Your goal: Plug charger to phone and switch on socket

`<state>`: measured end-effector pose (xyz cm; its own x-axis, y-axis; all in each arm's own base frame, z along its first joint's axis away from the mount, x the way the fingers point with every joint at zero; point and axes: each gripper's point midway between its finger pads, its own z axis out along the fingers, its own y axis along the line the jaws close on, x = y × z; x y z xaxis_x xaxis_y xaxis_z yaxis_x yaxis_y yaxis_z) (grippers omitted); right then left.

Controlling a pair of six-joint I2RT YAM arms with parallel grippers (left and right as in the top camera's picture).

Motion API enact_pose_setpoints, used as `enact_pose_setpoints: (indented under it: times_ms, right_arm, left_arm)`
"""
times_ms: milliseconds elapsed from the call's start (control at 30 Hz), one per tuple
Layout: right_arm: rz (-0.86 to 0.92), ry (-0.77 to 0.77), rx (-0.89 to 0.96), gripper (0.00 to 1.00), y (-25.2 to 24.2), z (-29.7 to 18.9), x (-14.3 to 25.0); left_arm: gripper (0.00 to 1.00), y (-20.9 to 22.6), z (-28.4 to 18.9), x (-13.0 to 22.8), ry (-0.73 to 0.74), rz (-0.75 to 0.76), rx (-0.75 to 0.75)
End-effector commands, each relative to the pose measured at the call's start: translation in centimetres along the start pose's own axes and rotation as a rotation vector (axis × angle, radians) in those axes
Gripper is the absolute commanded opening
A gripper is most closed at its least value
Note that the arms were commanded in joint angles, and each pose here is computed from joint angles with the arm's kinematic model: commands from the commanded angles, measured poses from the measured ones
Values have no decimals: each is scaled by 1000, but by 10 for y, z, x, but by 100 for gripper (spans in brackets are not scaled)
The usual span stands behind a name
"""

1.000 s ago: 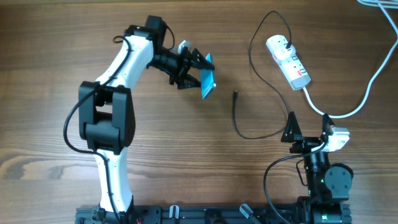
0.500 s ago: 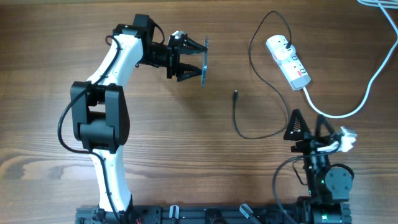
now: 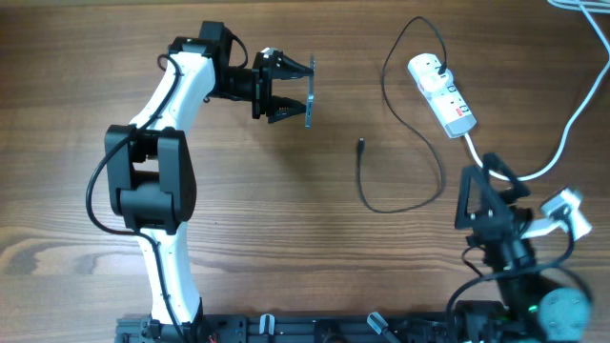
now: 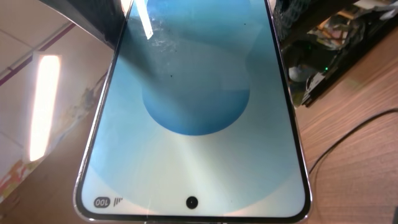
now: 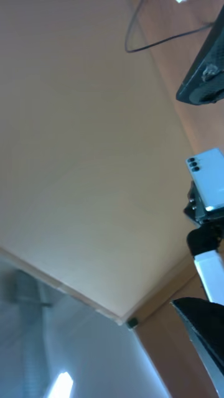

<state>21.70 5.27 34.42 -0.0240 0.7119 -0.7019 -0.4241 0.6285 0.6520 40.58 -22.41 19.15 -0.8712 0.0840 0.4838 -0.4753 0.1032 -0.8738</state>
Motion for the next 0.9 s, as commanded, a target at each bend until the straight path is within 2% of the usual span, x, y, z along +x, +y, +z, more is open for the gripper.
enact_pose_setpoints:
  times_ms: [0,200,300,400,433,500,567,633,733,867]
  right_arm:
    - [-236,177,1,100,36,30,-20]
    - [-211,641,187,100,22,75,-2]
    - [-122,766,234,100,12,92,15]
    - [105,868,247,100,7,100,41]
    - [123,899,198,100,10,105,48]
    - [88,960,60,100,16,113,60]
    - [69,992,100,99,7,114,72]
    - [-13,1006,240,100,-9,109,84]
    - [-297,1020,511,100,-21,99,95]
    - [-472,1034,650,99,-2,104,102]
  left_arm:
    - [69,-21,-9,13,10,1,55]
    - [69,-22,-12,12,8,-90,58]
    - [69,-22,-12,12,9,-113,58]
    - [69,-22,-12,12,9,-129,57]
    - [69,-22,-12,12,9,-129,57]
    - [69,-22,-12,12,9,-129,58]
    - [69,-22,-12,12,9,-129,58]
    - [69,-22,-12,12,9,-129,58]
    - [69,-22,-12,12,8,-129,58]
    - [69,-22,-12,12,8,-128,58]
